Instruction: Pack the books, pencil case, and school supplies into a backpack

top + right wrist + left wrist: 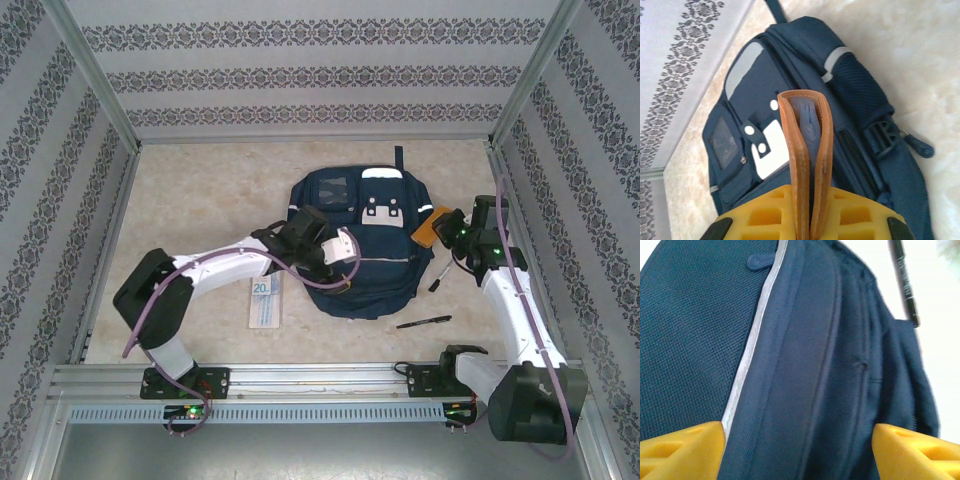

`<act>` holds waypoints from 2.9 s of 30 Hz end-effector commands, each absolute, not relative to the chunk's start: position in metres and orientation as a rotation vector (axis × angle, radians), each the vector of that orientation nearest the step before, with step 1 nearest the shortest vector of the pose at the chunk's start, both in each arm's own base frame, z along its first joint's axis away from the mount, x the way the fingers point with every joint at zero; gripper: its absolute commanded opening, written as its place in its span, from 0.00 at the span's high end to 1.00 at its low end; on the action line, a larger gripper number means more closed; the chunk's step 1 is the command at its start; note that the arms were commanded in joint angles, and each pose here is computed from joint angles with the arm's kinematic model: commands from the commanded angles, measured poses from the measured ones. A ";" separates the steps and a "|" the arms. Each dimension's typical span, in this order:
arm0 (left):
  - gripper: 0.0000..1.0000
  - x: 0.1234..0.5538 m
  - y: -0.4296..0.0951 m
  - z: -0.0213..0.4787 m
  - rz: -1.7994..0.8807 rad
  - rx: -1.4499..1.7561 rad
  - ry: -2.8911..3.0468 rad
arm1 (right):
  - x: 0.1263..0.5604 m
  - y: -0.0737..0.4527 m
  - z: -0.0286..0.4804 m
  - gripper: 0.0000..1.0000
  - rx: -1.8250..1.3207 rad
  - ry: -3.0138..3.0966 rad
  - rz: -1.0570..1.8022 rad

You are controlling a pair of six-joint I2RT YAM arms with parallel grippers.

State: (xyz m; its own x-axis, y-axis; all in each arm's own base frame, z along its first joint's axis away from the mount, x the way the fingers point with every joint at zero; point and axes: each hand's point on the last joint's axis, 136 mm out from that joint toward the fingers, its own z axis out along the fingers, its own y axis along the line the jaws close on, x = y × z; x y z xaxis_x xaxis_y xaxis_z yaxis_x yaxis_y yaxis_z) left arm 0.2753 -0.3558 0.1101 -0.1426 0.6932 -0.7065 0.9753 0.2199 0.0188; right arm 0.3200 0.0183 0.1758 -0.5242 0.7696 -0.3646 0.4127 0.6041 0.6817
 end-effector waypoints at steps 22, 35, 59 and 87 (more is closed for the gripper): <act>0.91 0.311 -0.381 0.071 -0.274 1.711 1.893 | 0.301 0.042 0.166 1.00 0.840 2.226 0.857; 1.00 0.362 -0.372 0.204 -0.297 1.299 1.898 | 0.212 0.122 0.204 1.00 0.286 2.228 1.398; 1.00 0.354 -0.400 0.321 -0.694 1.064 1.744 | 0.399 0.126 0.151 1.00 1.020 1.845 1.333; 1.00 0.389 -0.409 0.312 -0.677 1.034 1.742 | 0.483 0.246 0.078 0.62 1.318 1.725 1.452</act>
State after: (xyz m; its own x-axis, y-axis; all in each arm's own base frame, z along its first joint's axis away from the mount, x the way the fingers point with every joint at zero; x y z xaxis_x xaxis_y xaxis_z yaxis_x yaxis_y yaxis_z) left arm 0.3753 -0.3938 0.2648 -0.3322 0.4328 -0.8380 0.8472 0.5274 -0.0635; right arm 0.4911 0.2392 0.0773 -0.3605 0.9163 0.1743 0.3063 -0.0602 0.9500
